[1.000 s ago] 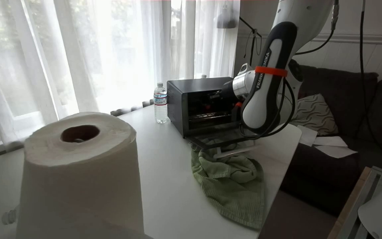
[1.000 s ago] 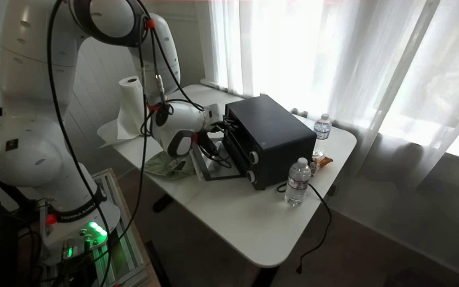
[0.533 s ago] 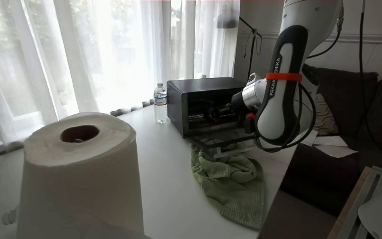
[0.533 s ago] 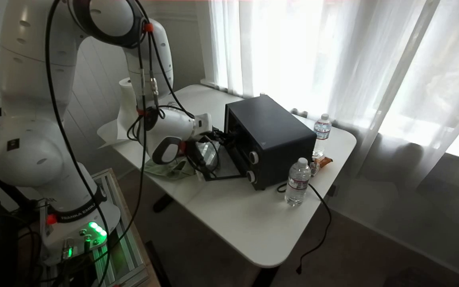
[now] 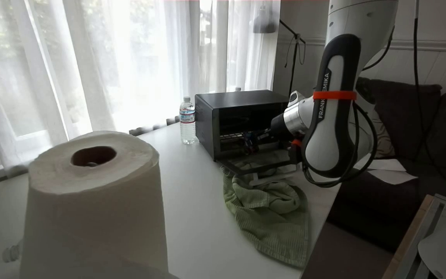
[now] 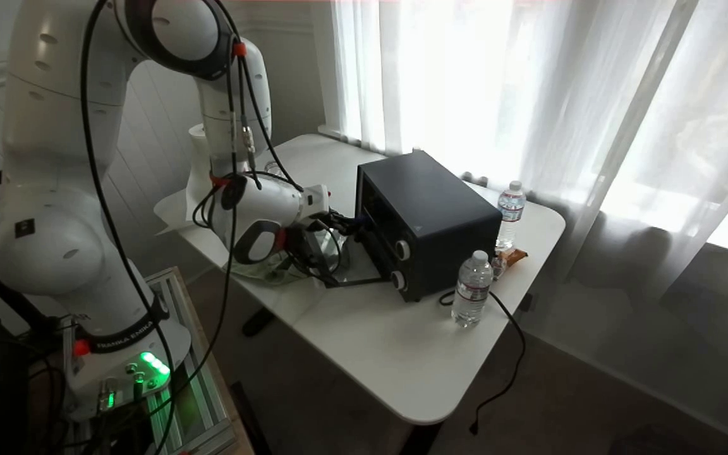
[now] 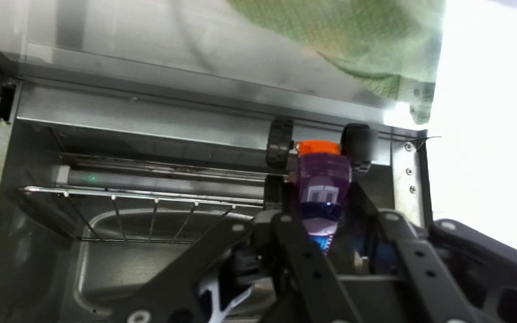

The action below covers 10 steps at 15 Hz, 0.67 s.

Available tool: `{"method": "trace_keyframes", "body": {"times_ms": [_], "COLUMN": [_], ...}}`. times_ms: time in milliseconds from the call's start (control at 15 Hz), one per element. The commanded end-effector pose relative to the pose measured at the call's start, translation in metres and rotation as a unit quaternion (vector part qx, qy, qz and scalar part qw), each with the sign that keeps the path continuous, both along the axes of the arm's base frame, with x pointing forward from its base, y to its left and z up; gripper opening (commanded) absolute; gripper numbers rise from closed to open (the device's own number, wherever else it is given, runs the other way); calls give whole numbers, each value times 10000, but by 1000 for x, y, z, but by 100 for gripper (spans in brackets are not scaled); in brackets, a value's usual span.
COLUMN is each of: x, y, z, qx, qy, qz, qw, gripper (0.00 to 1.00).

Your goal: Remove the toy car from the microwave and put it on the table

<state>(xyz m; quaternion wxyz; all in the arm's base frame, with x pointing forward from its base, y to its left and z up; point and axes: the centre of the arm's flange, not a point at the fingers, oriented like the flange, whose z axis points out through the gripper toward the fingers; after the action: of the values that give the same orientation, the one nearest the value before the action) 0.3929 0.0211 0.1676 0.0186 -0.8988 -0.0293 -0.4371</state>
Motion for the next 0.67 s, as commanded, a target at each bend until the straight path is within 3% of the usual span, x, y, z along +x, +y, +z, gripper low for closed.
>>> {"method": "trace_keyframes", "body": {"times_ms": [0,600], "x": [-39,-52], "y": [16,53], "z": [20,33], "qx": [-128,-179], "qy": [-151,-182], "qz": [145,695], "qw": [9997,9973], "gripper": [8,8]}}
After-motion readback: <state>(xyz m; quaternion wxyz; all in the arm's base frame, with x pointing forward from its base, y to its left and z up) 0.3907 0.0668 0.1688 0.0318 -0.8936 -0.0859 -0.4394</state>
